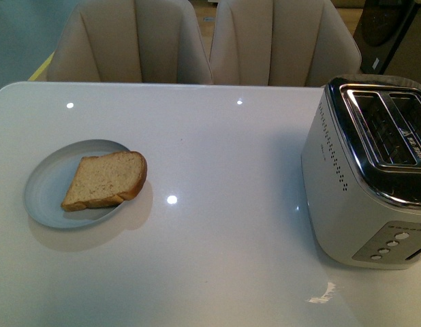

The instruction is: Left arm holds plate, right arm toasts bread

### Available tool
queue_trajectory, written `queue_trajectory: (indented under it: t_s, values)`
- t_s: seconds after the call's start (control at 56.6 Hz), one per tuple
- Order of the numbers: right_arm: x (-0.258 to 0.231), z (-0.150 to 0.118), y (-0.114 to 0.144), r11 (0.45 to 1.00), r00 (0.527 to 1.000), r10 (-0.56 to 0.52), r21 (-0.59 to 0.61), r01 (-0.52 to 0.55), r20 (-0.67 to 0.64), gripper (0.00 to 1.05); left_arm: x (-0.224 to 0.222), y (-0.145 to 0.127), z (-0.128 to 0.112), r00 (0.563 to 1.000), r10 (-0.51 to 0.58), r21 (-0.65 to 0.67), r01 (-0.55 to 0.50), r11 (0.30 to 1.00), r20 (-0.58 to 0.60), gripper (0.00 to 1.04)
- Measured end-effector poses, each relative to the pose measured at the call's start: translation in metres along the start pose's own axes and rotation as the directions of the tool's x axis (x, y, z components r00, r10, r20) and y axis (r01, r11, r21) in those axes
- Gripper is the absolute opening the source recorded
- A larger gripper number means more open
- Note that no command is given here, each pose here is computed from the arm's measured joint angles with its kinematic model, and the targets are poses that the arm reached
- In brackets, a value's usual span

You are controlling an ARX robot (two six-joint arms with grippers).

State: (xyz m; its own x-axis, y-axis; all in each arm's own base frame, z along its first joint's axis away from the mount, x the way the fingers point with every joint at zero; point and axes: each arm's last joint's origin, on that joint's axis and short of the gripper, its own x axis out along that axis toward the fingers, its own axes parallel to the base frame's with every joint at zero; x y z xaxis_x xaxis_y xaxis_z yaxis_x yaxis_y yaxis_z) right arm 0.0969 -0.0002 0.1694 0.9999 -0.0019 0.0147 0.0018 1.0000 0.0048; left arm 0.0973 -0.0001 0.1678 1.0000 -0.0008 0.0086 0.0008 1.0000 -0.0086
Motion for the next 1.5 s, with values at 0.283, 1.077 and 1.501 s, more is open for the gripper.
queue_trajectory:
  t_s: [0.283,1.077,1.501]
  values:
    - [0.0,0.0,0.0,1.0,1.0,0.0,0.0,0.0,0.0,0.96,0.0,0.0,0.0,1.0,0.0,0.0,0.0,1.0,0.0,0.98]
    - [0.0,0.0,0.0,1.0,1.0,0.0,0.0,0.0,0.0,0.96,0.022,0.005,-0.005,0.802,-0.058,-0.207,-0.082,0.975,-0.594,0.98]
    - [0.0,0.0,0.0,1.0,1.0,0.0,0.0,0.0,0.0,0.96,0.129,0.019,-0.016,0.852,-0.014,-0.158,-0.081,0.984,-0.524,0.98]
